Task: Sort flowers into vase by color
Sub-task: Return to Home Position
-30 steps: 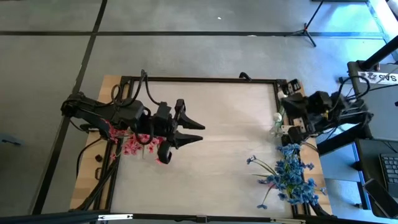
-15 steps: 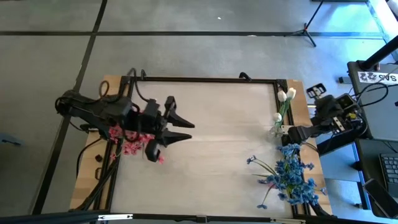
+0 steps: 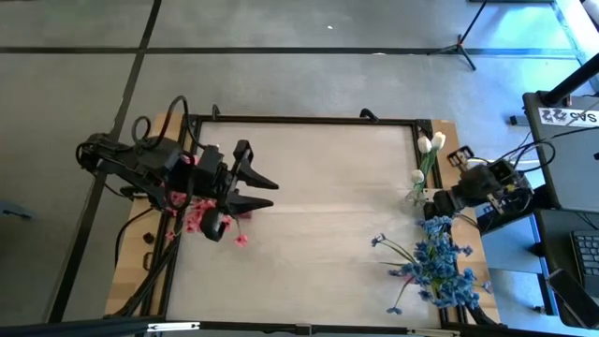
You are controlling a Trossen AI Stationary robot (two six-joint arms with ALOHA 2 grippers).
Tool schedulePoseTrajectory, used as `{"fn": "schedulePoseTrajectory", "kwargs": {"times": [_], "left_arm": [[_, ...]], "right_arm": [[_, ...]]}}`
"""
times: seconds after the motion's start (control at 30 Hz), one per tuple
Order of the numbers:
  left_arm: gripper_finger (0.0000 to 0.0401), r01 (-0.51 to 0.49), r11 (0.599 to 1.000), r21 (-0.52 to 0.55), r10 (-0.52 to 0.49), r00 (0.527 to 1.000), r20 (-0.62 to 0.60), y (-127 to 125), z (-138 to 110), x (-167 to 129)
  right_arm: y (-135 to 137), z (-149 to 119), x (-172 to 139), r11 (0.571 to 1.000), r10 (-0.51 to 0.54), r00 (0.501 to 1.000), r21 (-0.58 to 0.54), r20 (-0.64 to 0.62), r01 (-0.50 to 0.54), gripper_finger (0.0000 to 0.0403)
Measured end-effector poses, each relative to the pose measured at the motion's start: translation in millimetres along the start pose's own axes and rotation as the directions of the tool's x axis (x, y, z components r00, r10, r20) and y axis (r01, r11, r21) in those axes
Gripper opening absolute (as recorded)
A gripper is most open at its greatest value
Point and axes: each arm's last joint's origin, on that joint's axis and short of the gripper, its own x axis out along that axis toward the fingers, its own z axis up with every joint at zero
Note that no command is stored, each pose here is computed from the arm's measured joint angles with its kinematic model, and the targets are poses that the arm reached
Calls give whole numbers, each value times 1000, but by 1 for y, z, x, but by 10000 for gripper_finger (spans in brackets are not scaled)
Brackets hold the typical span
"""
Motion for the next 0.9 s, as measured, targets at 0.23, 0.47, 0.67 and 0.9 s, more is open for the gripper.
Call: {"fn": "schedulePoseTrajectory", "kwargs": {"times": [0.23, 0.47, 0.67, 0.9], "left_arm": [[146, -2, 1000, 18, 2, 1000, -12, 0, -1, -1], [146, -7, 1000, 24, 8, 1000, -28, 1, -2, -1], [146, -9, 1000, 24, 10, 999, -31, 1, -2, -1], [146, 67, 998, 19, -65, 995, -75, 2, 8, -27]], "right_arm": [[5, -23, -27, 962, 170, 985, 217, -3, -166, 1], [15, -21, -31, 751, 508, 861, 513, -43, -417, 1], [15, -28, -32, 666, 548, 830, 655, -107, -356, 1], [13, -55, -37, 553, 568, 757, 831, -323, -60, 1]]}}
